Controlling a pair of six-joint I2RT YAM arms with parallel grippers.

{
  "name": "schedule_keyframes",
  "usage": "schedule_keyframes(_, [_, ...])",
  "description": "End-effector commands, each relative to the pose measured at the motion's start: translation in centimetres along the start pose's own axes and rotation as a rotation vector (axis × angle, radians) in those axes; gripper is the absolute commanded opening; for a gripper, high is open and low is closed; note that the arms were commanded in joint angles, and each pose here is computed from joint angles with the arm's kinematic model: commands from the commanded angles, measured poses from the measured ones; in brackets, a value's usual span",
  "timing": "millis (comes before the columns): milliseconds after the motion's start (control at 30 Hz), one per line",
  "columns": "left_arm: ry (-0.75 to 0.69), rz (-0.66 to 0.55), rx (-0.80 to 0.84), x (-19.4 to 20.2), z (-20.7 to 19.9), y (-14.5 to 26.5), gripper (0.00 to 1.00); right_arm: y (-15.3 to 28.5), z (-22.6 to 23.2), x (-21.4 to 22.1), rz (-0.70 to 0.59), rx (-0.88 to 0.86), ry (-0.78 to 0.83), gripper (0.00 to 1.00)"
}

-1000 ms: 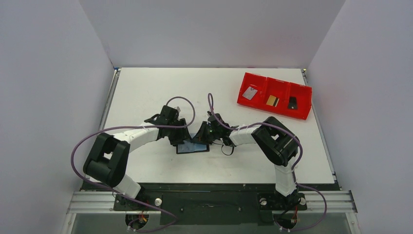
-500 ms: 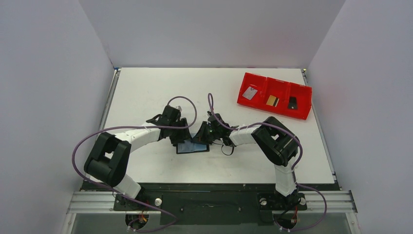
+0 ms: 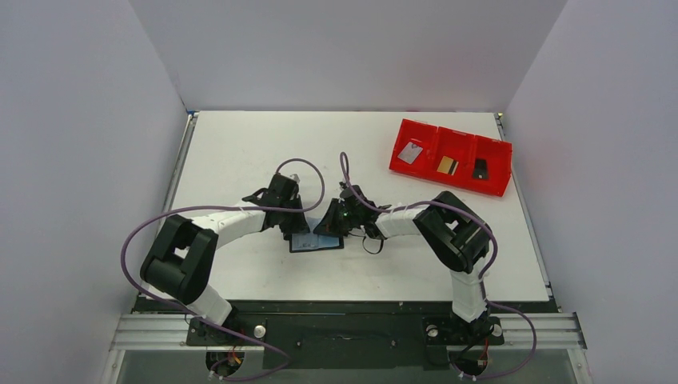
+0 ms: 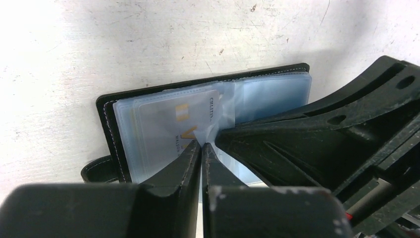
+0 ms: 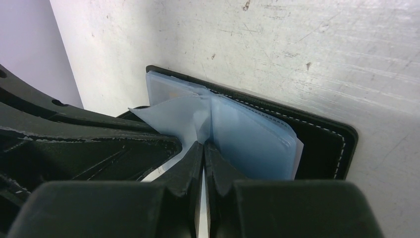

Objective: Take the credit cards out of the card holder
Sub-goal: Remove the credit card from the card holder.

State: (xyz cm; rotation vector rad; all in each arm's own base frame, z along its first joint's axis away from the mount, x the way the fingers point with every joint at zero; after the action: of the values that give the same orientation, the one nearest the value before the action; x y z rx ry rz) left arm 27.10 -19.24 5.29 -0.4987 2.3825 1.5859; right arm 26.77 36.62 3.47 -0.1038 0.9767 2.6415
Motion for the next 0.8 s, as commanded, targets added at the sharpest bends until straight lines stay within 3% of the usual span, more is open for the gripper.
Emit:
schedule_keyframes(0, [-0.018,-0.008,0.036,-0.2,-0.9,0.3,0.00,0.9,-2.5,0.1,-0.015,0.168,0.036,0.06])
schedule_keyframes(167, [-0.016,-0.019,0.058,-0.4,-1.4,1.1,0.00,2.8,0.8,-1.5,-0.066,0.135,0.068,0.29])
schedule_keyframes(300, [-0.017,-0.021,0.077,-0.5,-1.8,1.4,0.00,5.4,1.9,-2.5,-0.135,0.166,0.082,0.41])
schedule_keyframes(600, [-0.024,-0.023,0.158,-0.6,-3.9,1.6,0.00,9.9,1.8,-4.1,-0.268,0.228,0.101,0.47])
schedule_keyframes(767, [-0.028,-0.021,0.203,-0.4,-5.1,1.4,0.08,10.9,1.4,-4.4,-0.288,0.243,0.106,0.47])
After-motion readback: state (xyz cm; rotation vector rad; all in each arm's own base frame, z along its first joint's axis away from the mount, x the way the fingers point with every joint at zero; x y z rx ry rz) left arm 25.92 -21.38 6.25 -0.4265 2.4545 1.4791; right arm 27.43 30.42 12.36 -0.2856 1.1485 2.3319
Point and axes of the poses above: each gripper's point midway between its finger pads, its own y axis back along the fingers, its own z axis along the line the jaws close on, x = y × z, the point moved 3 cm from there along y, back along the fingers, and after that the axes turned 4 degrees about -y, right-handed, at the moved point
